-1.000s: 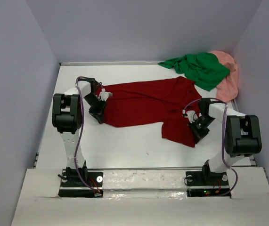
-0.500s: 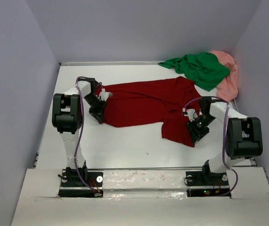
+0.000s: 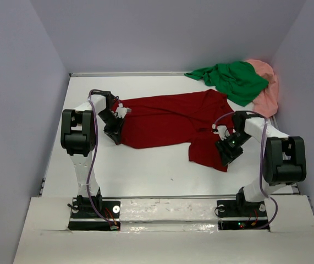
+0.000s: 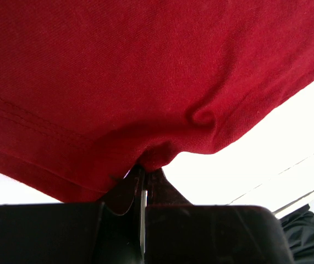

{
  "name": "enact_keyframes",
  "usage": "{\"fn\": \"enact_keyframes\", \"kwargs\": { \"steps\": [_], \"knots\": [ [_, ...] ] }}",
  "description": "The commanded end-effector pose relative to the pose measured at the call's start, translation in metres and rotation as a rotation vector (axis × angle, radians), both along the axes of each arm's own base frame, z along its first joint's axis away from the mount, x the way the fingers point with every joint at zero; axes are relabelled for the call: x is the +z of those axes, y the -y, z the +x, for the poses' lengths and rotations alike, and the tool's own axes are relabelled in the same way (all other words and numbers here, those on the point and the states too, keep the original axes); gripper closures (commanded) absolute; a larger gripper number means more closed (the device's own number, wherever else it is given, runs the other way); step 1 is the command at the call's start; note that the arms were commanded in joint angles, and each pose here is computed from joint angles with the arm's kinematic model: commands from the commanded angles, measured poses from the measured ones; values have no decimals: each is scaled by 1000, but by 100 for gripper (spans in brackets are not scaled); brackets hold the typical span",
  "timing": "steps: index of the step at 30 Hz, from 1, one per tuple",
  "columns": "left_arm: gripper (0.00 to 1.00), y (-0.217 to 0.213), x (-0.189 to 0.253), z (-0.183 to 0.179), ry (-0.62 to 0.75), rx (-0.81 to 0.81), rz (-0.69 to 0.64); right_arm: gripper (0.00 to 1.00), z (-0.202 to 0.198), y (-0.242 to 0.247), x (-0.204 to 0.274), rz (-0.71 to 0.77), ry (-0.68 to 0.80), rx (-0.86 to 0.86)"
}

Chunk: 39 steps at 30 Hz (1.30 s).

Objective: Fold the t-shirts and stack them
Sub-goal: Fold the tshirt

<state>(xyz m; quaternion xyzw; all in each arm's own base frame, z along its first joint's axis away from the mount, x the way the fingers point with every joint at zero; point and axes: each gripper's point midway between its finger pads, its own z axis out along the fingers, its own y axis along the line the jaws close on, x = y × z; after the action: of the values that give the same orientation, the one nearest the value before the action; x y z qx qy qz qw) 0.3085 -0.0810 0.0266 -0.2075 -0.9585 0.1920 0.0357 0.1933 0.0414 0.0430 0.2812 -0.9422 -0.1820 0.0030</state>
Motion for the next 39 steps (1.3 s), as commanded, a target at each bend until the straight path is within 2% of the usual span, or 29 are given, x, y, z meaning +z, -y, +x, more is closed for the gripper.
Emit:
{"fn": "enact_keyframes", "kwargs": {
  "steps": [1,17,30,39],
  "knots": [
    [100,1,22,-5,11,-46,-20,46,-11,-1,-4,11,-48,92],
    [100,4,23,4,21,-46,-32,48,-13,9,-23,-59,-84,90],
    [100,9,20,15,33,-70,-68,48,27,-5,-22,-63,190,52],
    [100,9,19,16,37,-78,-71,54,30,6,-33,-146,215,18]
  ]
}}
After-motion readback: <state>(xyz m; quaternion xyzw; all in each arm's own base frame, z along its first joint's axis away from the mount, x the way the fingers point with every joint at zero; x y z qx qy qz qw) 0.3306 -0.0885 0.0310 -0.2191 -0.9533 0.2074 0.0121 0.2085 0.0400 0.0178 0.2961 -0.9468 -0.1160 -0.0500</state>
